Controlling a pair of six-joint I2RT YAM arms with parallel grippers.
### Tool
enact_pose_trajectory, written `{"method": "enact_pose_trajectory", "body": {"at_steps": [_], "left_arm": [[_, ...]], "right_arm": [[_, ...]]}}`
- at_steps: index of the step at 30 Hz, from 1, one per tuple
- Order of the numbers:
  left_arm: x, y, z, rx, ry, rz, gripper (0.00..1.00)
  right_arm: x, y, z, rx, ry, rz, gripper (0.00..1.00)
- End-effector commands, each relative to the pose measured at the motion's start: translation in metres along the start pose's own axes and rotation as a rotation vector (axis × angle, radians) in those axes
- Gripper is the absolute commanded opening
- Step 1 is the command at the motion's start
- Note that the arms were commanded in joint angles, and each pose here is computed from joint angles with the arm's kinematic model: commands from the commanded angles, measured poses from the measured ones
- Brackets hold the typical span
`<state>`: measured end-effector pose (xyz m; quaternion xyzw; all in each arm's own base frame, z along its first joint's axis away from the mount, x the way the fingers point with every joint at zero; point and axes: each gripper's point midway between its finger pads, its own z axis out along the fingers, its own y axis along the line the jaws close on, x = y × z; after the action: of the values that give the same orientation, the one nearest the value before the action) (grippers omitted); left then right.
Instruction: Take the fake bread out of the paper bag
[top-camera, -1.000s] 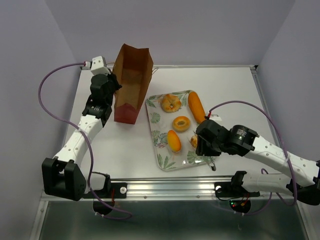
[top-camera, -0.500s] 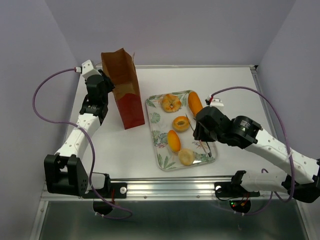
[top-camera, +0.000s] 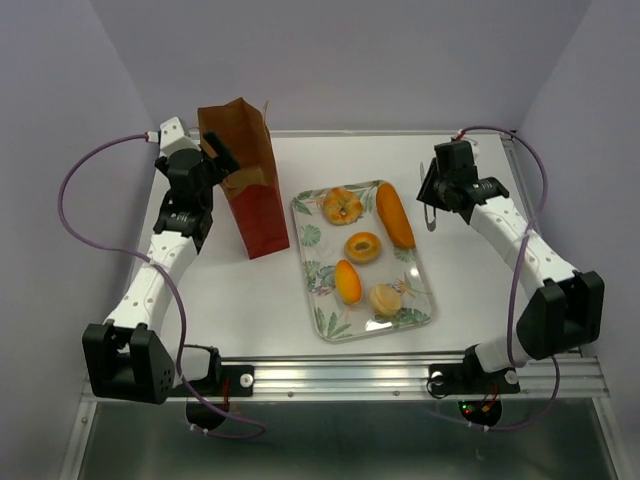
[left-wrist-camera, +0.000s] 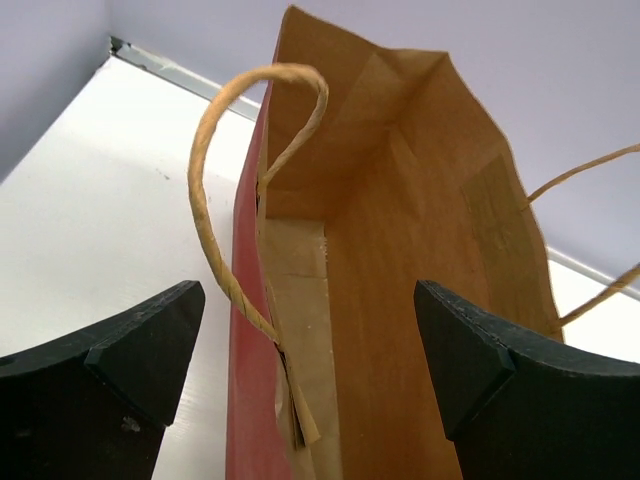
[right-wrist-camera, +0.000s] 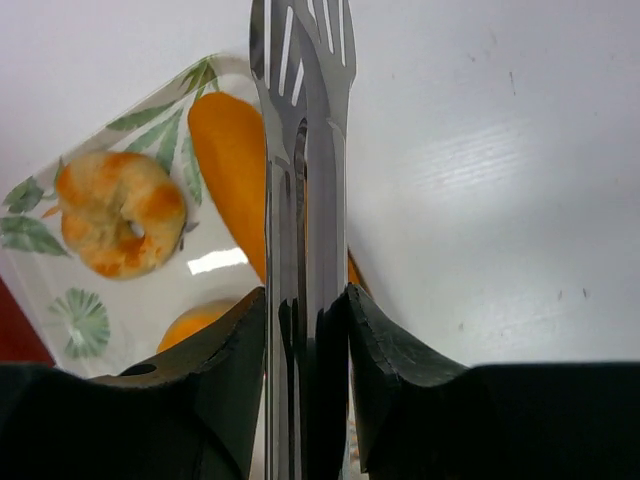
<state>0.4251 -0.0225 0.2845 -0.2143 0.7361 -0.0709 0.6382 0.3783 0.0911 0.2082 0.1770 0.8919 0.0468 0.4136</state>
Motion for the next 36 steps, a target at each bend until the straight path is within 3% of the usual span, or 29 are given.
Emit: {"method": "enact_pose_trajectory", "body": {"at_steps": [1,3,6,11,16,20,21,22,26,30,36], "left_arm": [[-0.064,-0.013,-0.026,0.022,-0.136,-0.028,0.99],[-0.074,-0.014,-0.037,0.022,-0.146,-0.043,0.99],[-0.077,-0.001,-0.048,-0.051,-0.138,-0.11,0.99],[-0.071,0.017,-0.063,-0.128,-0.105,-0.089,0.99],[-0.061,0.039,-0.07,-0.224,-0.104,-0.1,0.99],[-0.055,0.039,-0.067,-0.221,-0.081,-0.086,0.99],[-0.055,0.039,-0.067,-0.222,-0.078,-0.085,0.99],[-0.055,0.038,-0.067,-0.222,-0.078,-0.085,0.99],[-0.061,0.038,-0.07,-0.224,-0.087,-0.086,0.99],[-0.069,0.04,-0.078,-0.23,-0.109,-0.091,0.99],[-0.078,0.055,-0.095,-0.291,-0.158,-0.105,0.99]], "right_arm": [[-0.05,0.0,0.038,-0.073,-0.147,-0.067,0.41],[-0.059,-0.008,0.057,-0.074,-0.189,-0.079,0.42],[-0.05,-0.035,0.092,-0.052,-0.172,-0.127,0.42],[-0.029,-0.066,0.131,-0.072,-0.107,-0.161,0.43],[-0.003,-0.095,0.159,-0.021,-0.031,-0.153,0.59],[0.0,-0.101,0.161,0.01,-0.023,-0.133,0.82],[0.0,-0.101,0.159,0.015,-0.023,-0.133,0.96],[-0.003,-0.101,0.155,0.016,-0.03,-0.133,1.0],[-0.035,-0.103,0.127,0.071,-0.096,-0.108,1.0],[-0.086,-0.109,0.067,0.159,-0.227,-0.016,1.0],[-0.109,-0.145,-0.012,0.375,-0.356,0.169,1.0]]}}
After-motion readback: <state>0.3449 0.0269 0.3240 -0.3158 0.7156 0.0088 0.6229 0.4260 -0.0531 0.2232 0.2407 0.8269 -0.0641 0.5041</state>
